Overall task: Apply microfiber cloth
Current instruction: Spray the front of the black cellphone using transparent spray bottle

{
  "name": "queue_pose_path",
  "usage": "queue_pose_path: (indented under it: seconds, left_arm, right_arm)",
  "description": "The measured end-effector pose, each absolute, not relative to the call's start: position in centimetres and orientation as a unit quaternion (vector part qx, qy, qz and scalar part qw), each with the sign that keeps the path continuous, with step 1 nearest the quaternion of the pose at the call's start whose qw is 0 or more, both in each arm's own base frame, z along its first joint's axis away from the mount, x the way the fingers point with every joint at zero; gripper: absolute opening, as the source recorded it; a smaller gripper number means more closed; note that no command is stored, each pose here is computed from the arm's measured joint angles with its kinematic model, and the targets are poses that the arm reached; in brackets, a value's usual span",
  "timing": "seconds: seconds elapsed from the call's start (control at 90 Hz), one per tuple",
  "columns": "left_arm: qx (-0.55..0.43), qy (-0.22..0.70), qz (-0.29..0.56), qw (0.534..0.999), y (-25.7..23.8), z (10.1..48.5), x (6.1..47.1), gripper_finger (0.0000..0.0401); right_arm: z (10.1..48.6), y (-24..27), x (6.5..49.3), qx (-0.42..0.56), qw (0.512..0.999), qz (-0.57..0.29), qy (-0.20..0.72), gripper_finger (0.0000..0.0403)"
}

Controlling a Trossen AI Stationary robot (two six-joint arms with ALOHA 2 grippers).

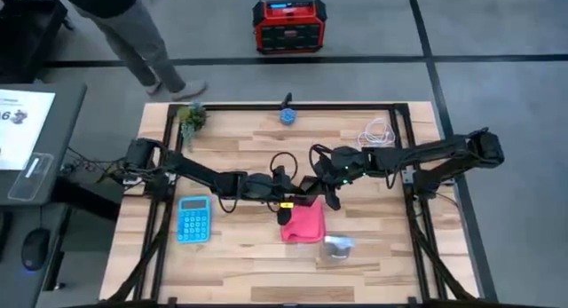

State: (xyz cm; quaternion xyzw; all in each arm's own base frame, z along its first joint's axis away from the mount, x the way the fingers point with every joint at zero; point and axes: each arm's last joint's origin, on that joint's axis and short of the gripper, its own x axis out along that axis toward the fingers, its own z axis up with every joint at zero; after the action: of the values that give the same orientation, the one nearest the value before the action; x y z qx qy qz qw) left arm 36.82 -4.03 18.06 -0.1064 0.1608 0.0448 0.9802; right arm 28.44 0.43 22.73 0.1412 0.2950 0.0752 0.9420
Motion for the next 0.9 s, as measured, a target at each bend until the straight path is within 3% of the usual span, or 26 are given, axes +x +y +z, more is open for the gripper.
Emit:
queue_pose_path:
  seconds: [0.211, 0.367, 0.544, 0.733, 0.9]
  left_arm:
    - [-0.109, 0.171, 0.040, 0.978, -4.1, 17.9, 36.8, 0.0013]
    - [-0.109, 0.174, 0.041, 0.978, -4.2, 17.9, 36.8, 0.0009]
    - [-0.099, 0.189, 0.058, 0.975, -4.7, 17.5, 36.5, 0.0005]
    - [-0.093, 0.202, 0.083, 0.972, -6.0, 17.1, 36.1, 0.0005]
    - [-0.082, 0.199, 0.082, 0.973, -7.6, 17.2, 35.8, 0.0005]
  right_arm:
    - [22.7, 0.7, 28.4, 0.125, 0.944, 0.076, 0.295, 0.0017]
    - [22.7, 1.0, 28.4, 0.110, 0.946, 0.077, 0.295, 0.0029]
    - [23.0, 1.0, 27.8, 0.068, 0.949, 0.041, 0.307, 0.0072]
    - [26.9, 1.0, 25.3, 0.046, 0.950, 0.016, 0.308, 0.0123]
    - [30.7, 3.4, 21.4, 0.032, 0.958, 0.057, 0.279, 0.0155]
